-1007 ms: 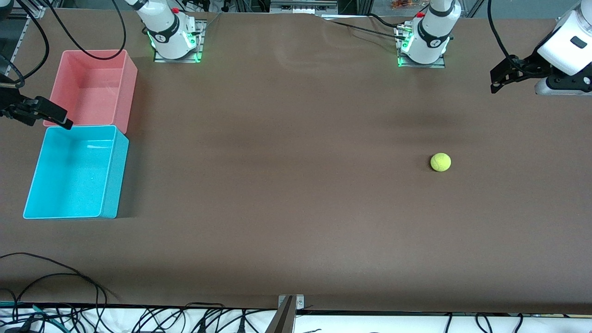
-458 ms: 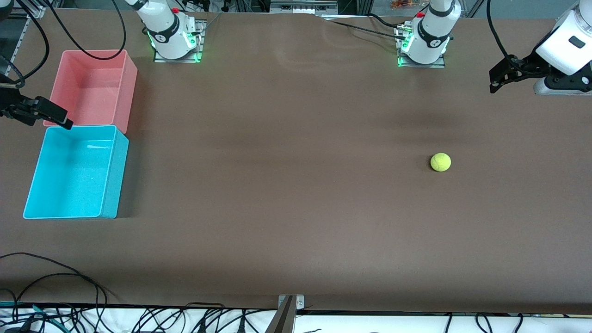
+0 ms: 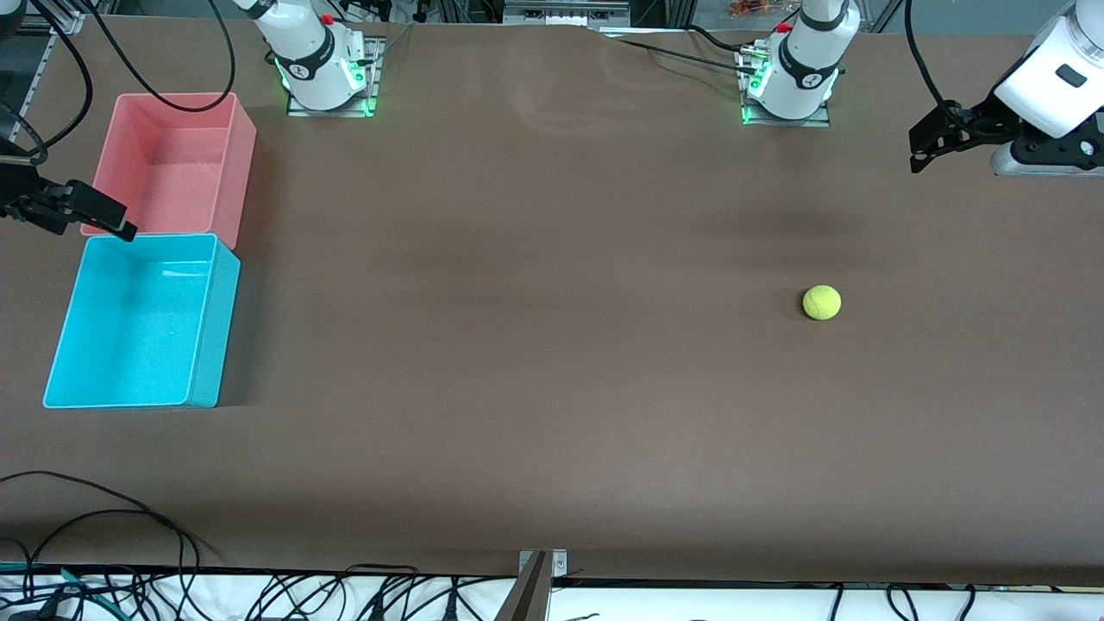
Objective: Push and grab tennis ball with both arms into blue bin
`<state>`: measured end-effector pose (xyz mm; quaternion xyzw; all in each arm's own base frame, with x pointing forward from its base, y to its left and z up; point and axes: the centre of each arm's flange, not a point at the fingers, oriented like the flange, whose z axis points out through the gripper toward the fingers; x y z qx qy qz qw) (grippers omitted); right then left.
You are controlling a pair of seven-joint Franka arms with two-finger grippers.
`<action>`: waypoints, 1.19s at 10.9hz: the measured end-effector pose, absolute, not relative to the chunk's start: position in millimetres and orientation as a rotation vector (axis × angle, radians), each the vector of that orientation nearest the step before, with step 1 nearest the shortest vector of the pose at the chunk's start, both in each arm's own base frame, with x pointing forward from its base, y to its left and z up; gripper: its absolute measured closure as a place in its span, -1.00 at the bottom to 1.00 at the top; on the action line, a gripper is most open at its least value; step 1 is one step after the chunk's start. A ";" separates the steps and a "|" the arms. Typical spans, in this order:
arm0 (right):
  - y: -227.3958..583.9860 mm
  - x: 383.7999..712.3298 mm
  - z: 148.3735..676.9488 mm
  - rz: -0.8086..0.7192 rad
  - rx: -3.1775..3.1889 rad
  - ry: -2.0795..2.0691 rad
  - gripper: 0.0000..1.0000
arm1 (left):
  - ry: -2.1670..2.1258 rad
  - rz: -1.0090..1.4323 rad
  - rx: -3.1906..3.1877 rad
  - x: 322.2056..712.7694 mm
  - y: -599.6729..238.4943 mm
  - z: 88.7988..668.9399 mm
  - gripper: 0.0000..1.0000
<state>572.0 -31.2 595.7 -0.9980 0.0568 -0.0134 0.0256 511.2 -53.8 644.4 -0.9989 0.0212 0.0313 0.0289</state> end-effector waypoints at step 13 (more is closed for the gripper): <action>-31.1 570.6 594.3 -0.021 -3.085 0.175 -1.00 | 0.069 0.097 -3.082 512.8 -55.0 643.5 -1.00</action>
